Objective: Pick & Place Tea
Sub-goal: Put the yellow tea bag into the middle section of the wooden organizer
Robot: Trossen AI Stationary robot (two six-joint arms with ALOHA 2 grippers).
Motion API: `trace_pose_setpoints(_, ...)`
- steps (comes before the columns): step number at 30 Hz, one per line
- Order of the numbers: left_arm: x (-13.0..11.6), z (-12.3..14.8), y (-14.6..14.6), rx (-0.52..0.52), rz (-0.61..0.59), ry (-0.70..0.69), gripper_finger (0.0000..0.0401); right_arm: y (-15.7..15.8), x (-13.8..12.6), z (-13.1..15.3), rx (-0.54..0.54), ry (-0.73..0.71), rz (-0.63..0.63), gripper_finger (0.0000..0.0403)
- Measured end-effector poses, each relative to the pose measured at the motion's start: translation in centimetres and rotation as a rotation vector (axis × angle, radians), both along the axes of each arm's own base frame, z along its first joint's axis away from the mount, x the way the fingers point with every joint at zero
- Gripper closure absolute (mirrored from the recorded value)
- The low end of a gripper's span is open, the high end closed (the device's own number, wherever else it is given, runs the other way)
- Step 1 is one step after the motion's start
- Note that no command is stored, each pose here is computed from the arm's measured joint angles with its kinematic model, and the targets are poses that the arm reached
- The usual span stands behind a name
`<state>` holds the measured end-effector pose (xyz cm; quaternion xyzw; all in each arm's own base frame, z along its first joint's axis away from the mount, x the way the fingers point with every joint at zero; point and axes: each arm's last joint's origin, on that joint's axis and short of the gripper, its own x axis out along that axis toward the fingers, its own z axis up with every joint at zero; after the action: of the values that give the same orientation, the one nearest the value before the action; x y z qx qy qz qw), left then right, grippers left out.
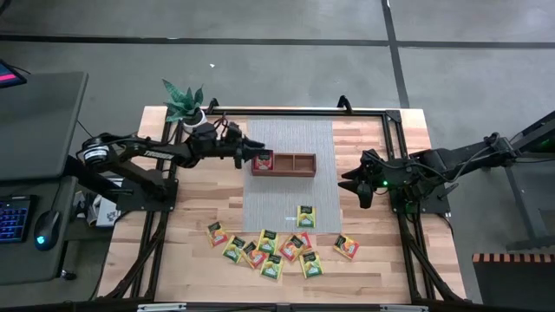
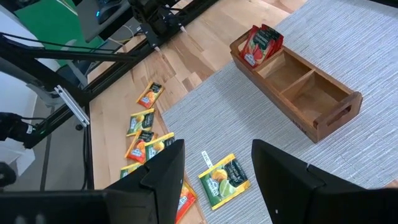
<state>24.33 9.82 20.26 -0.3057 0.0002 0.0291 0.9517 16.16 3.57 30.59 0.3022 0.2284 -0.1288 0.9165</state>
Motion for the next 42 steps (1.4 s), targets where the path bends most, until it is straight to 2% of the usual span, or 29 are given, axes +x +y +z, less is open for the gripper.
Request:
trace_pose_setpoints(2, 0.2, 0.0, -0.7, -0.041, -0.066, 0.002, 0.0234, 0.1, 0.1, 0.0, 0.002, 0.000, 0.009, 0.0220)
trace_pose_setpoints(7, 1.0, -0.1, -3.4, -0.051, -0.165, 0.014, 0.0234, 0.3, 1.1, -0.6, -0.036, 0.036, 0.018, 0.0220)
trace_pose_setpoints(11, 1.4, -0.6, -5.0, -0.039, -0.158, 0.061, 0.0234, 0.7, 2.6, -1.6, -0.077, 0.078, 0.024, 0.0240)
trace_pose_setpoints(14, 1.6, -0.8, -5.9, -0.030, -0.144, 0.086, 0.0234, 1.0, 3.9, -2.7, -0.100, 0.132, 0.024, 0.0279)
trace_pose_setpoints(20, 1.9, -1.1, -8.0, -0.025, -0.137, 0.114, 0.0234, 1.9, 6.5, -5.6, -0.108, 0.253, 0.056, 0.0391)
trace_pose_setpoints(31, 2.5, -3.2, -11.0, -0.010, -0.056, 0.205, 0.0234, 3.1, 10.2, -11.0, -0.088, 0.406, 0.085, 0.0401)
trace_pose_setpoints(38, 3.2, -4.1, -11.6, -0.134, -0.010, 0.240, 0.0234, 4.0, 10.9, -12.9, -0.090, 0.462, 0.128, 0.0402)
trace_pose_setpoints(42, 5.3, -3.5, -11.7, -0.155, -0.010, 0.213, 0.0234, 5.1, 11.0, -13.5, -0.111, 0.461, 0.173, 0.0402)
